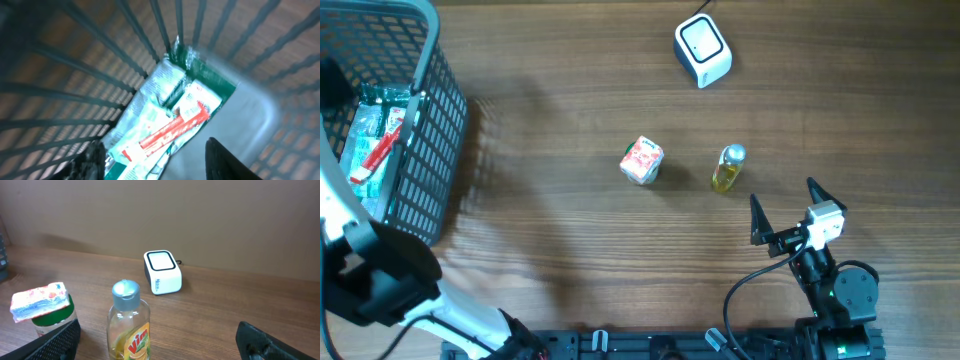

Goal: Scan the item barcode
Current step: 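Reach the left gripper into the basket and grasp the green packet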

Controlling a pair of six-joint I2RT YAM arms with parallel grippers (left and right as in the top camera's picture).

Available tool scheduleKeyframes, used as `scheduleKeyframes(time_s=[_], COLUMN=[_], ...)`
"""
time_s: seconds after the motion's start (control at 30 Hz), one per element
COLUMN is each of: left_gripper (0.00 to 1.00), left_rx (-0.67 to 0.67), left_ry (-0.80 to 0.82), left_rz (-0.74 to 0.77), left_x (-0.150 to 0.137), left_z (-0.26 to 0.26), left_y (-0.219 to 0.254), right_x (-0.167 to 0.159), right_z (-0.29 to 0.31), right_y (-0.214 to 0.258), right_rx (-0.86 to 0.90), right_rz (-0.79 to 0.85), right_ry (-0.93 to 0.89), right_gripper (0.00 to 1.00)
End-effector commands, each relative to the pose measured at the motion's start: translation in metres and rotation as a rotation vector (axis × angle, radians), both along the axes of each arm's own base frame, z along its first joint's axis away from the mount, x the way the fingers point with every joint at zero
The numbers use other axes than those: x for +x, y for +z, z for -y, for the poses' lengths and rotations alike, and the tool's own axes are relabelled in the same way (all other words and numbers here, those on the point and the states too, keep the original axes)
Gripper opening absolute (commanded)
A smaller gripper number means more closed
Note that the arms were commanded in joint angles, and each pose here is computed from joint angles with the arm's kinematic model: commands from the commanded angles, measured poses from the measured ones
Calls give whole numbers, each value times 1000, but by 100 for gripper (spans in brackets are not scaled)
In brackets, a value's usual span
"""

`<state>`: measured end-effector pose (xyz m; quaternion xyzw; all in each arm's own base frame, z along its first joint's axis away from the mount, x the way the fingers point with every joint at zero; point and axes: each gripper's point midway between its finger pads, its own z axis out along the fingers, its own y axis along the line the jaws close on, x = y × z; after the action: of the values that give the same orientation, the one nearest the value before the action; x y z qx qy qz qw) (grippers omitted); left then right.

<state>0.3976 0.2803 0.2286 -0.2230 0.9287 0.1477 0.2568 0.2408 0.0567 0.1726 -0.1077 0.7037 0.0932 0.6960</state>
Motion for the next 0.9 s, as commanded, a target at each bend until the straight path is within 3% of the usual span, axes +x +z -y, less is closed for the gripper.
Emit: scheduleKeyframes(time_s=[0.0, 0.2, 0.27, 0.3, 0.33, 0.87], left_gripper=[61, 73, 81, 95, 100, 100], left_rx=[-88, -99, -77, -63, -57, -66], left_ry=[-140, -306, -317, -320, -311, -281], left_rz=[-62, -176, -208, -238, -263, -455], left_x=[1, -2, -4, -7, -10, -41], left_z=[2, 4, -1, -4, -7, -16], left_y=[-54, -104, -109, -114, -119, -180], right_x=[1, 1, 1, 1, 1, 1], right_z=[2, 2, 2, 2, 3, 3], right_y=[-1, -1, -1, -1, -1, -1], right_rx=[-5, -5, -5, -5, -5, -5], right_rz=[1, 1, 1, 1, 1, 1], right_ry=[-13, -13, -13, -13, -14, -14], right_gripper=[100, 100, 100, 100, 100, 99])
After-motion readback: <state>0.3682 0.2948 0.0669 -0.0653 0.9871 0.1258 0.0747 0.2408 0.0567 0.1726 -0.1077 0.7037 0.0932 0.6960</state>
